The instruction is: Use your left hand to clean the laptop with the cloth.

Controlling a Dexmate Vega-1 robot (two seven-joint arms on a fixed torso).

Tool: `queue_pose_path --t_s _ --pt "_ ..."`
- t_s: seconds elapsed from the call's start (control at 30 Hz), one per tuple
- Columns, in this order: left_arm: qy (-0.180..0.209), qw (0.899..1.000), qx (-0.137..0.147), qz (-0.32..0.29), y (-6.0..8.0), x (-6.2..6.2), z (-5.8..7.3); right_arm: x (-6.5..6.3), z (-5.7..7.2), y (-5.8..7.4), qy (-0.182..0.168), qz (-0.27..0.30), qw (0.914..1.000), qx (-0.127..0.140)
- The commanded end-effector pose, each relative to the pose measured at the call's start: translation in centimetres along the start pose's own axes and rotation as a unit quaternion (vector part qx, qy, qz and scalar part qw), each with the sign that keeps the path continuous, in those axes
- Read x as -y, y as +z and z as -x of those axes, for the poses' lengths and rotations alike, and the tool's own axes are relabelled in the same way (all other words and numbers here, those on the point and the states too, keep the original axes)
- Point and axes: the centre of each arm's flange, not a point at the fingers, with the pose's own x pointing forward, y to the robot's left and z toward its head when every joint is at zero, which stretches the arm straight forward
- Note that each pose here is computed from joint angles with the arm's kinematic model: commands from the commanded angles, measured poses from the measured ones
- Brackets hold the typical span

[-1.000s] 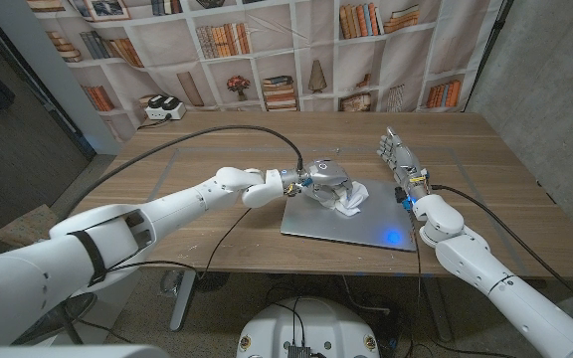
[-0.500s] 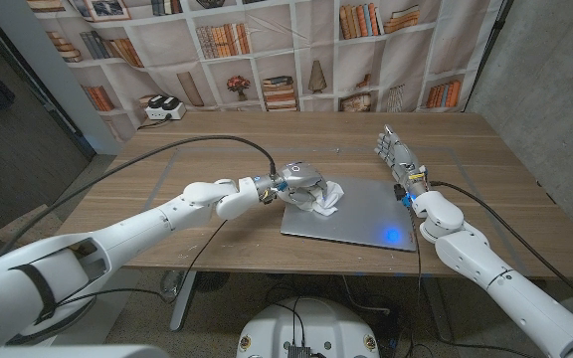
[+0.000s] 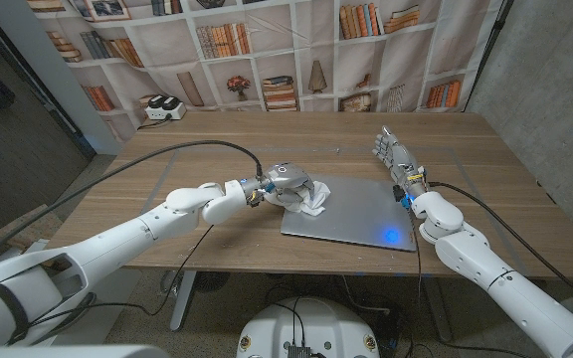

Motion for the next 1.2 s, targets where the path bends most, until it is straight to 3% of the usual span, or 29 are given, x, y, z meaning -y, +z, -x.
queue_pose_path --t_s 0.03,0.37,0.5,0.67,0.77,0.9,1.2 --pt "0.009 0.997 0.072 -0.009 1.8 -0.9 -3.0 0.2 1.2 0.1 -0.009 -0.001 1.0000 0.003" --pt "0.035 0.992 0.121 -0.031 3.6 -3.0 -7.2 0.4 1.8 0.1 -0.017 -0.003 0.9998 0.002" --pt "0.038 0.989 0.136 -0.032 4.2 -3.1 -8.8 0.5 2.0 0.0 -0.019 0.000 0.9998 0.002" --pt "0.020 0.991 0.130 -0.033 4.5 -2.5 -10.5 0.8 2.2 0.0 -0.023 -0.002 0.9997 0.003" --pt "0.020 0.991 0.128 -0.031 4.5 -2.4 -10.6 0.8 2.2 0.0 -0.022 -0.002 0.9998 0.002" --pt "0.018 0.992 0.121 -0.027 4.3 -2.1 -9.7 0.9 2.1 0.0 -0.021 -0.001 0.9998 0.003" --pt "0.005 0.996 0.084 -0.022 2.9 -1.3 -6.0 0.8 1.7 0.1 -0.019 -0.002 0.9998 0.002"
